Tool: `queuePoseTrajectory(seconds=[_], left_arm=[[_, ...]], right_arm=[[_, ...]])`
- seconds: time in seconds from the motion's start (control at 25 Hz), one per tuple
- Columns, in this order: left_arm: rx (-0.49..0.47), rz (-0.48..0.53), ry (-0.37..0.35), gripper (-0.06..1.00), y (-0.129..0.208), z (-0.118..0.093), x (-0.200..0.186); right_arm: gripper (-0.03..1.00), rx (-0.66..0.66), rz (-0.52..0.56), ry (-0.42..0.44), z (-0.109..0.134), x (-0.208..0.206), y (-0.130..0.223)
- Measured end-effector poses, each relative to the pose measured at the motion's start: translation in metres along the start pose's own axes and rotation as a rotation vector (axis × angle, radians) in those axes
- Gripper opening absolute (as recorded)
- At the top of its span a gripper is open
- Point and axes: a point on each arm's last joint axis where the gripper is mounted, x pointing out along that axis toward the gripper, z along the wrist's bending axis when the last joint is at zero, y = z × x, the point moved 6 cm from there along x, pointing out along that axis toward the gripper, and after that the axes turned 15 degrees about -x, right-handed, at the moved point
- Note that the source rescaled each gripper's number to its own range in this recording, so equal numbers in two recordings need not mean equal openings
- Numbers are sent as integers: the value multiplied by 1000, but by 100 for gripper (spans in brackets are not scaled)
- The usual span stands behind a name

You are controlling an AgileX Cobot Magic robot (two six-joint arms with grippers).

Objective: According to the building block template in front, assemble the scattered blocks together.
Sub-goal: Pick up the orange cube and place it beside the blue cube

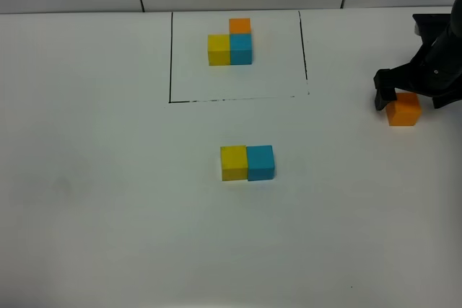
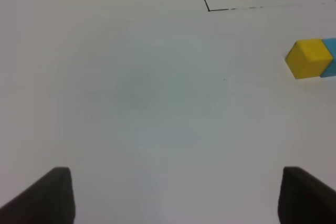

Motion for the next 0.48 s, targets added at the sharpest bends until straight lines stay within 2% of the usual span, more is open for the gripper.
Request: queuePoseTrajectory(seconds=[0.12,0.16,0.2,0.28,0.32,0.48], left_arm=[[0,0,0,79,0,0,0],[0,0,0,79,0,0,0],[0,0,0,79,0,0,0],[0,0,0,79,0,0,0],[0,0,0,79,0,0,0],[0,0,0,79,0,0,0]], right_arm=[[71,-15,4,1,1,3,0],[59,-17,6,2,1,4,0],[42,-18,5,3,1,4,0],[0,-15,7,1,5,4,-1],[4,-7,6,-1,7,5,-2],[2,-2,5,-10,26,3,-8]])
